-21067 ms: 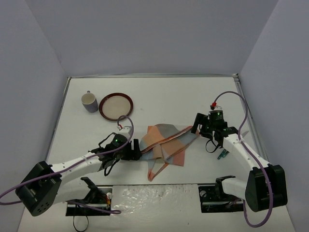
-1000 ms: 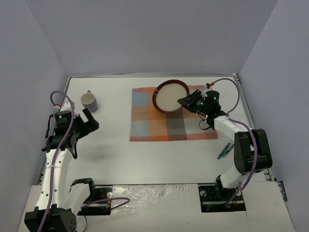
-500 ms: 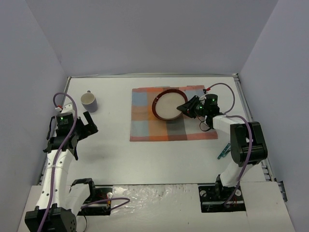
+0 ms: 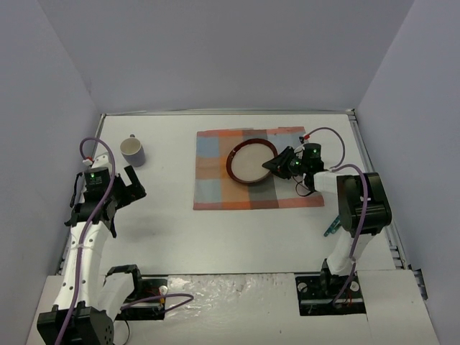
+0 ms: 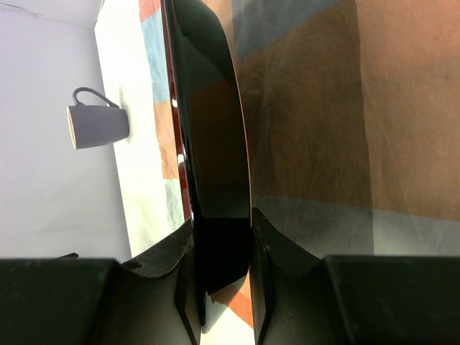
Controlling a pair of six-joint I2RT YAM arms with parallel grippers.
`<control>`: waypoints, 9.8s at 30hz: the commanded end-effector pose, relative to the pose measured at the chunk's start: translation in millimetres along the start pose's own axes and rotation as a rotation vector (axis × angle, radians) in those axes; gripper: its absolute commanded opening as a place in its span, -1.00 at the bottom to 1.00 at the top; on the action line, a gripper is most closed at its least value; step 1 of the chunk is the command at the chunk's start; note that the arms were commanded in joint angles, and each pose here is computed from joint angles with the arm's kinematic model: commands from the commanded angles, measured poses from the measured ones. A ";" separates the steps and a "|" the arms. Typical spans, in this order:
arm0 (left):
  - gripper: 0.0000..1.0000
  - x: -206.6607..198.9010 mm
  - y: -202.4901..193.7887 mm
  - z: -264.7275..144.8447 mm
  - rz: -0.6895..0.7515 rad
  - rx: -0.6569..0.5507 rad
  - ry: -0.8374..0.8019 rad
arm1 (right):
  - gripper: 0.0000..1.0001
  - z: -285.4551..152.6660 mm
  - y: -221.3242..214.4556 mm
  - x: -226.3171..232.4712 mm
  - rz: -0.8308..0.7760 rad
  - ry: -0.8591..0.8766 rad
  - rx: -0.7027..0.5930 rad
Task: Set the dinner table for one person
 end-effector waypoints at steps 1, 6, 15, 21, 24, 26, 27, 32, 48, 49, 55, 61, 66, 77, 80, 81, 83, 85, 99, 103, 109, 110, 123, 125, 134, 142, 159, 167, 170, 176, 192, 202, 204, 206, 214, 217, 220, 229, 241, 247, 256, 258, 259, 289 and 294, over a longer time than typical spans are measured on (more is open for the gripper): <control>0.94 -3.2 12.8 -0.1 0.020 -0.059 -0.021 | -1.00 -4.0 24.4 59.4 -0.161 0.270 -0.039; 0.94 -3.1 12.6 0.6 0.019 -0.057 -0.021 | -1.00 1.1 26.1 55.8 -0.148 0.270 -0.039; 0.94 -3.1 12.0 1.0 0.019 -0.054 -0.021 | -1.00 8.2 25.7 37.1 -0.137 0.212 -0.040; 0.94 -2.9 11.8 0.9 0.018 -0.052 -0.019 | -0.84 8.8 28.6 20.3 -0.146 0.120 -0.049; 0.94 -1.8 11.4 1.1 0.016 -0.049 -0.007 | -0.62 8.0 30.8 11.8 -0.148 0.074 -0.049; 0.94 -1.6 11.4 1.0 0.015 -0.049 -0.005 | -0.52 7.4 31.8 7.7 -0.154 0.048 -0.049; 0.94 -1.5 11.1 1.2 0.015 -0.048 -0.004 | -0.45 7.4 32.2 6.8 -0.158 0.036 -0.048; 0.94 -1.4 11.3 1.0 0.015 -0.048 -0.003 | -0.16 8.3 34.7 3.6 -0.167 -0.002 -0.046; 0.94 -0.8 10.8 0.9 0.013 -0.046 0.004 | 0.62 -14.3 42.9 0.4 -0.224 -0.264 -0.116; 0.94 -0.7 10.8 0.9 0.012 -0.046 0.005 | 0.72 -20.3 43.8 4.3 -0.236 -0.284 -0.134; 0.94 -0.5 10.3 0.9 0.004 -0.045 0.010 | 1.00 -62.1 48.5 21.9 -0.325 -0.455 -0.253; 0.94 0.1 10.4 2.9 -0.025 -0.034 0.026 | 1.00 -124.7 42.2 84.1 -0.469 -0.415 -0.458; 0.94 -2.2 43.8 0.4 -0.052 -0.082 0.065 | 1.00 -158.2 28.4 118.2 -0.556 -0.305 -0.544; 0.94 0.7 147.7 36.6 -0.120 -0.123 0.217 | 1.00 -178.8 -11.0 137.5 -0.603 -0.035 -0.500; 0.93 3.5 159.2 57.8 -0.178 -0.107 0.243 | 1.00 -178.5 -16.6 136.0 -0.616 -0.026 -0.484; 0.91 4.4 162.5 66.1 -0.216 -0.100 0.247 | 1.00 -177.4 -18.4 133.6 -0.621 -0.030 -0.477; 0.85 5.3 170.6 90.6 -0.296 -0.077 0.255 | 1.00 -175.8 -22.0 130.7 -0.643 -0.036 -0.469; 0.82 5.0 174.6 106.9 -0.343 -0.068 0.263 | 1.00 -174.0 -25.2 130.7 -0.658 -0.034 -0.457; 0.43 8.5 157.9 178.6 -0.448 0.062 0.311 | 1.00 -166.1 -31.4 121.1 -0.685 -0.062 -0.429; 0.25 10.0 150.8 184.2 -0.457 0.079 0.321 | 1.00 -163.8 -31.4 119.0 -0.685 -0.070 -0.422; 0.12 10.3 141.2 192.8 -0.474 0.104 0.323 | 1.00 -164.1 -32.3 117.9 -0.689 -0.070 -0.421; 0.10 10.0 139.7 194.4 -0.480 0.106 0.322 | 1.00 -164.2 -32.3 117.9 -0.690 -0.070 -0.422; -0.49 6.1 135.8 200.2 -0.477 0.120 0.321 | 1.00 -164.0 -32.5 117.3 -0.694 -0.071 -0.419; -0.62 6.5 137.2 197.3 -0.466 0.117 0.323 | 1.00 -164.0 -32.8 117.4 -0.694 -0.070 -0.418; -1.00 6.3 149.3 160.7 -0.299 0.090 0.290 | 1.00 -164.5 -37.6 127.8 -0.723 -0.022 -0.386; -1.00 -17.3 154.0 95.8 0.117 0.055 0.128 | 1.00 -156.9 -60.0 149.4 -0.905 0.065 -0.284; -1.00 -142.7 86.3 -24.5 0.866 0.039 -0.334 | 0.98 -109.3 -145.0 200.3 -1.502 0.244 0.104; -1.00 -166.4 70.4 -52.9 0.947 0.022 -0.430 | 0.76 -76.9 -173.5 207.8 -1.616 0.278 0.204; -1.00 -169.5 66.7 -57.9 0.944 0.018 -0.445 | 0.67 -68.6 -182.5 209.3 -1.643 0.271 0.226; -1.00 -171.3 64.1 -65.2 0.948 0.009 -0.467 | 0.43 -58.1 -188.8 207.0 -1.676 0.225 0.243; -1.00 -179.8 65.0 -69.9 0.930 -0.007 -0.508 | 0.11 -49.0 -200.1 201.8 -1.710 0.184 0.275; -1.00 -181.6 62.5 -71.5 0.926 0.012 -0.536 | -0.11 -43.3 -204.4 199.2 -1.721 0.166 0.287; -1.00 -181.7 62.8 -71.3 0.924 0.014 -0.536 | -0.24 -42.0 -204.9 199.0 -1.724 0.162 0.286; -1.00 -182.2 62.5 -71.9 0.921 0.016 -0.543 | -0.45 -40.3 -205.5 197.0 -1.726 0.155 0.292; -1.00 -182.2 60.1 -70.6 0.921 0.032 -0.544 | -1.00 -40.9 -203.9 189.4 -1.741 0.127 0.293; -0.87 -181.1 59.9 -69.5 0.914 0.035 -0.531 | -1.00 -42.7 -203.1 186.0 -1.749 0.122 0.294; -0.61 -179.4 60.5 -68.9 0.910 0.031 -0.512 | -1.00 -44.0 -202.5 182.4 -1.752 0.119 0.291; -0.27 -174.0 64.6 -69.3 0.902 0.000 -0.465 | -1.00 -52.8 -194.9 170.5 -1.724 0.114 0.257; 0.53 -151.6 67.6 -42.3 0.763 0.007 -0.418 | -1.00 -77.4 -163.1 148.6 -1.612 0.080 0.165; 0.91 -131.8 66.6 -17.1 0.653 0.011 -0.351 | -1.00 -89.2 -123.8 145.4 -1.536 0.029 0.060; 0.94 -88.7 72.1 15.6 0.497 -0.032 -0.160 | -1.00 -99.6 -10.5 146.0 -1.442 -0.117 -0.127; 0.94 -84.9 69.5 20.5 0.486 -0.029 -0.140 | -1.00 -100.6 15.3 145.2 -1.431 -0.146 -0.155; 0.94 -82.3 66.2 23.5 0.481 -0.021 -0.131 | -1.00 -100.7 29.5 144.4 -1.417 -0.154 -0.167; 0.94 -57.2 56.1 38.4 0.471 0.010 0.078 | -1.00 -38.2 215.1 61.7 -1.385 -0.316 -0.154; 0.94 -57.9 55.1 41.3 0.474 0.025 0.075 | -1.00 -32.7 218.5 59.3 -1.390 -0.309 -0.168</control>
Point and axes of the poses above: each gripper's point midway between its finger pads, its own z axis out along the fingers, its own x axis along the line the jaws close on, y = z × x, the point moved 8 cm from there along -z, back along the fingers, and after that the axes turned 8 degrees about z, right-handed, at the moved point
